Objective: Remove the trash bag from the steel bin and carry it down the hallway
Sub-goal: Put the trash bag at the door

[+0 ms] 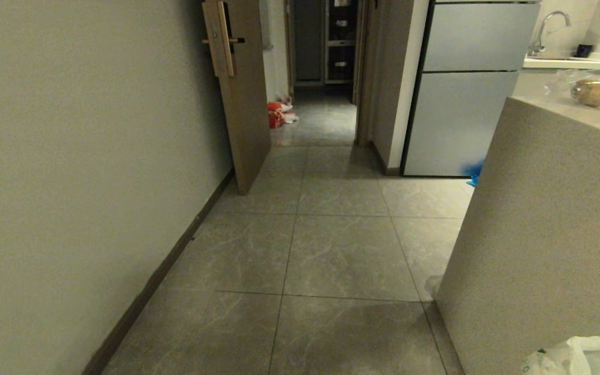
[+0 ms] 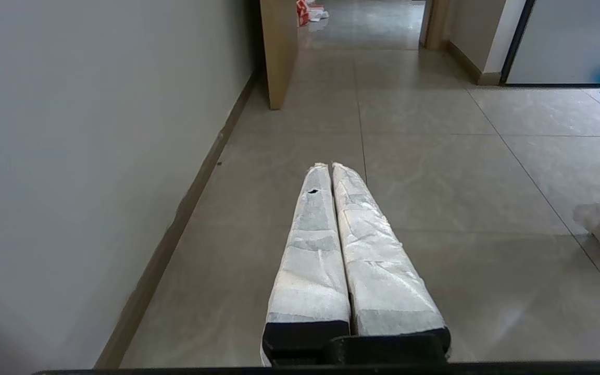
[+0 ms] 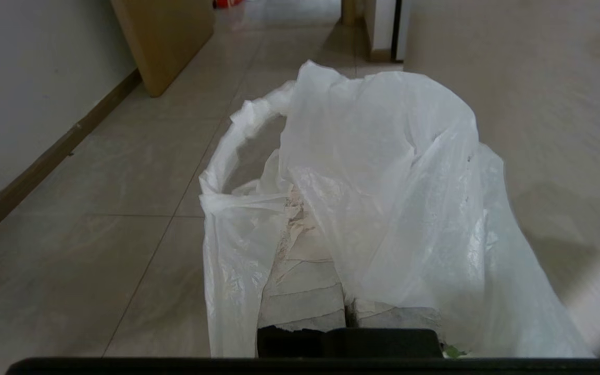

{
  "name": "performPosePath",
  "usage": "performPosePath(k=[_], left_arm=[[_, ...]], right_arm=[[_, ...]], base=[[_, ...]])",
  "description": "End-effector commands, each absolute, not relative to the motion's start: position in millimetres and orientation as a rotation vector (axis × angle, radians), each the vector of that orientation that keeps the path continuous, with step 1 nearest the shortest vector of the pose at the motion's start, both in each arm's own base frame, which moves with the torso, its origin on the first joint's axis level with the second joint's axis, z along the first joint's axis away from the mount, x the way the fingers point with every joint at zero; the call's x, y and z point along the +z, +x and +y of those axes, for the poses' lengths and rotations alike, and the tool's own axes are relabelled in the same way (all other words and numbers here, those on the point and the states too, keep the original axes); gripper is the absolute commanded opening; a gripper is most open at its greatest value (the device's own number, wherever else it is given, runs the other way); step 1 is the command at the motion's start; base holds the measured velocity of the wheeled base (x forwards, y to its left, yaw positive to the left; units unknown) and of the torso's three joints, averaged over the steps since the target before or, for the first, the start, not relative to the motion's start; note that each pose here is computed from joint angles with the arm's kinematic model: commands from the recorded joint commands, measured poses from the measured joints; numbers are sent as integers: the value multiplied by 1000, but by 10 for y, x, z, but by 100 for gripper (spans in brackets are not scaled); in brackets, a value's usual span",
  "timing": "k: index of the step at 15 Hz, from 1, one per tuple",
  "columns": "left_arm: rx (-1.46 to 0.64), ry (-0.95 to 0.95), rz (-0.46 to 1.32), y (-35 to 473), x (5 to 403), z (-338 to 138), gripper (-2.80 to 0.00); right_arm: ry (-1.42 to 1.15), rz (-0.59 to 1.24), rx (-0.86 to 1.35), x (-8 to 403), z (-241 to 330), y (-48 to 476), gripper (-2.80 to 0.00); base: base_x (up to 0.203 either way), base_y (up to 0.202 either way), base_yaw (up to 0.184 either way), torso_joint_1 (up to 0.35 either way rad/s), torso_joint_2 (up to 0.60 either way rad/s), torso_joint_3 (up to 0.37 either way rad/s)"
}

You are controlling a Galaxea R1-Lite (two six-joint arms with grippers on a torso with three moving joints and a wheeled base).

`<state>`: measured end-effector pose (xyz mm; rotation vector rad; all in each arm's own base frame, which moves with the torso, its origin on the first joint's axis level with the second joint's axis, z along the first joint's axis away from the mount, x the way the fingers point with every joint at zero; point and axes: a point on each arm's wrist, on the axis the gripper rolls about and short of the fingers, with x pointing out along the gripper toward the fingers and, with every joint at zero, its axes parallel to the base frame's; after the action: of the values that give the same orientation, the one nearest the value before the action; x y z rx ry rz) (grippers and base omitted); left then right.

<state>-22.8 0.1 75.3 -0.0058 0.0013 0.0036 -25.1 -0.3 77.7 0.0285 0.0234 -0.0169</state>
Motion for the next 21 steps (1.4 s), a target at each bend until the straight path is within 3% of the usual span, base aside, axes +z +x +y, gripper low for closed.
performPosePath(k=[1,21], left_arm=[[4,-6,4,-226,750,1,-280],[5,-8,3,-226,751,1,-280]], right_arm=[[29,24,-17,778,-3,-250,-280],[29,24,-17,778,-3,-250,-280]], base=[[189,0,3,2,2,2],[190,0,1,2,3,3]])
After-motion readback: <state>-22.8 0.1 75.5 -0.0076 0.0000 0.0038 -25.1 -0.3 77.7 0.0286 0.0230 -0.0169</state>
